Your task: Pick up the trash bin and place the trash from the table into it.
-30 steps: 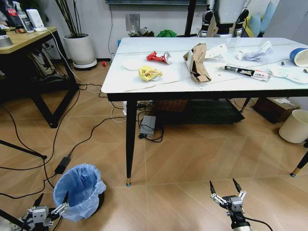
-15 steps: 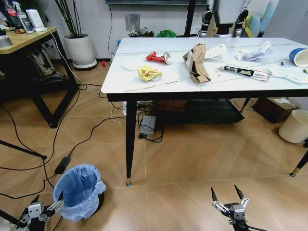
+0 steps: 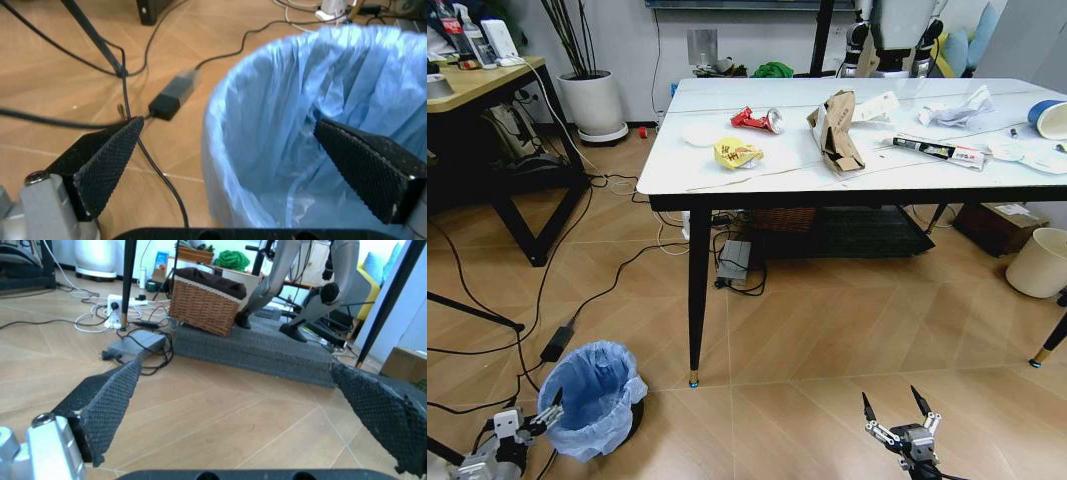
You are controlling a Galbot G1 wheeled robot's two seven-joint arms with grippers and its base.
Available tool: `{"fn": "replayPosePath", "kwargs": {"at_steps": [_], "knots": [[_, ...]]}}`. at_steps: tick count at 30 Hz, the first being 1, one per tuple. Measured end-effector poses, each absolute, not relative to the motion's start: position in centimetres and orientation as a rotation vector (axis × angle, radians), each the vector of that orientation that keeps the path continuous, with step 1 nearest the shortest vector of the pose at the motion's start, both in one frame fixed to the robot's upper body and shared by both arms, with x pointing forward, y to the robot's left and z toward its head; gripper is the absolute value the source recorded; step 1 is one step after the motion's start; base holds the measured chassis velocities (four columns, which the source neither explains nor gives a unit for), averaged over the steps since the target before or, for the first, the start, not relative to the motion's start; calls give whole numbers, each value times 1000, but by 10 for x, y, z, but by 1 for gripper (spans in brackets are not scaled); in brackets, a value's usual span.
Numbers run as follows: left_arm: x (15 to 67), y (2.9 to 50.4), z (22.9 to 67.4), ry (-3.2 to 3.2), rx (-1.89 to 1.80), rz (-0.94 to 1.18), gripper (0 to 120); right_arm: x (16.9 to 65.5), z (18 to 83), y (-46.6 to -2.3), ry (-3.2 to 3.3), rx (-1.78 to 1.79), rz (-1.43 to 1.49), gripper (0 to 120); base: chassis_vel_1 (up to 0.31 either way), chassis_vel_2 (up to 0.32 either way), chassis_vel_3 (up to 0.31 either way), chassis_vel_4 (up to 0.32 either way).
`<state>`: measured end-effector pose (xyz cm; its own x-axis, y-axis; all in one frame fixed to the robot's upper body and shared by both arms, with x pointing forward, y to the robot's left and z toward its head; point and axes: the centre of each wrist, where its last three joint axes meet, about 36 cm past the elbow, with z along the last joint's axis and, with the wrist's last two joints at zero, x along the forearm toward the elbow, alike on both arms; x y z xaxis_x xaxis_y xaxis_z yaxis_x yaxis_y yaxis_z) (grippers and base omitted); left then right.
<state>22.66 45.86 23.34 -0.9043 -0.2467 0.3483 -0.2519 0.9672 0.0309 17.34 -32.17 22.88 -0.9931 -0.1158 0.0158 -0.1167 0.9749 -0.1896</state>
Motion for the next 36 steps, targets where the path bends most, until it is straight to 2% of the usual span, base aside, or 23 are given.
{"fn": "replayPosePath", "kwargs": {"at_steps": [26, 30, 36], "knots": [[236, 450, 214, -2752, 398, 72, 96, 178, 232, -321, -3121, 184, 291, 100, 0, 0, 0, 0], [238, 450, 213, -2753, 401, 74, 87, 180, 234, -321, -3123, 183, 292, 100, 0, 0, 0, 0], [239, 450, 211, -2750, 408, 83, 61, 181, 236, -321, -3127, 183, 294, 100, 0, 0, 0, 0]]}}
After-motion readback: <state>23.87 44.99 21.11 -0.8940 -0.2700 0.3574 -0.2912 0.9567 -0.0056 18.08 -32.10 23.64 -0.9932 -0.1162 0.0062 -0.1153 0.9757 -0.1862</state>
